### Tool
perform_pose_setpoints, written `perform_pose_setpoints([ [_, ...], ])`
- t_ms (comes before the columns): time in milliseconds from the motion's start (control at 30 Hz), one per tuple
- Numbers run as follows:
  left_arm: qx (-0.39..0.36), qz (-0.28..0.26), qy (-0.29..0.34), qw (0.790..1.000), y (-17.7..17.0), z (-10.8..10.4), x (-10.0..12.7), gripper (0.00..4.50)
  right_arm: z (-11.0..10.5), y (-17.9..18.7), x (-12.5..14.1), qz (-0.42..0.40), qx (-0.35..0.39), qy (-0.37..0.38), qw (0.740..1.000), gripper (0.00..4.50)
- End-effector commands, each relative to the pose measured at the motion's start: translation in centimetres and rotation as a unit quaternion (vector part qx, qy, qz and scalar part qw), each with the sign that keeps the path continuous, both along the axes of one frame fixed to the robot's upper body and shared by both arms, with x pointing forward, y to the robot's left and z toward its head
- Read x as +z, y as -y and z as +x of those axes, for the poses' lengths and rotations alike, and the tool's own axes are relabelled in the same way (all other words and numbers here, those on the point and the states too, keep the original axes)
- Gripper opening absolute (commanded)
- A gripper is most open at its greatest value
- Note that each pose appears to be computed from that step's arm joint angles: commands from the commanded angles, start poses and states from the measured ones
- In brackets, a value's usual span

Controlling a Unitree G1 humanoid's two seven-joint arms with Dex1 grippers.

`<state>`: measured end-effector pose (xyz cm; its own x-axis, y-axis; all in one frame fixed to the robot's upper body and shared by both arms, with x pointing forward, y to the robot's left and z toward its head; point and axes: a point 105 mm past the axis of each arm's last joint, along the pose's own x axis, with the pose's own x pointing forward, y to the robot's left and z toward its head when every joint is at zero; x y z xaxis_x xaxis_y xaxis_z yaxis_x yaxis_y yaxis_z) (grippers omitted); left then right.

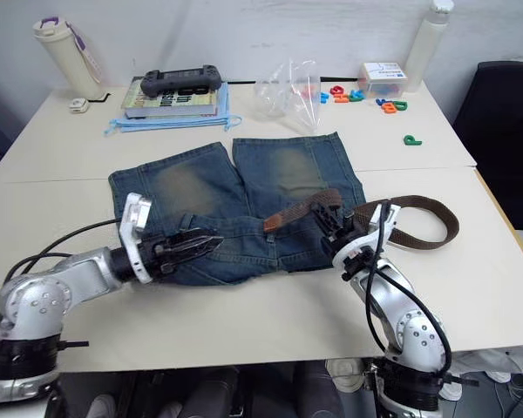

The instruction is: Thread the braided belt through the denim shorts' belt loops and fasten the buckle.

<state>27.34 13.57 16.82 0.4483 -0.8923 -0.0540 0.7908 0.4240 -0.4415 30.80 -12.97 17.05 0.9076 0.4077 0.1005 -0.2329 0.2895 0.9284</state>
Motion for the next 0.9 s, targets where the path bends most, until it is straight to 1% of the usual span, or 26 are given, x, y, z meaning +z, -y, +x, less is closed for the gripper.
perform_pose_setpoints([
  [33, -0.019, 0.004, 0.029, 0.999, 0.3, -0.8, 0.7, 3.37, -0.6, 0.9, 1.6, 0.005, -0.019, 0.023, 1.000, 0.00],
  [133, -0.015, 0.006, 0.025, 1.000, 0.3, -0.9, 0.3, 3.37, -0.8, 1.2, 1.5, -0.005, -0.025, 0.019, 0.999, 0.00],
  [267, -0.019, 0.000, 0.024, 1.000, 0.5, -1.0, 0.4, 3.37, -1.0, 2.2, 1.2, -0.015, -0.037, 0.011, 0.999, 0.00],
  [433, -0.020, 0.000, 0.024, 0.999, 0.6, -0.8, 0.5, 3.37, -1.0, 2.3, 0.7, -0.022, -0.042, 0.001, 0.999, 0.00],
  [900, -0.017, -0.002, 0.032, 0.999, 0.8, -0.6, 0.8, 3.37, 0.4, -0.3, -1.0, -0.024, -0.027, -0.013, 0.999, 0.00],
])
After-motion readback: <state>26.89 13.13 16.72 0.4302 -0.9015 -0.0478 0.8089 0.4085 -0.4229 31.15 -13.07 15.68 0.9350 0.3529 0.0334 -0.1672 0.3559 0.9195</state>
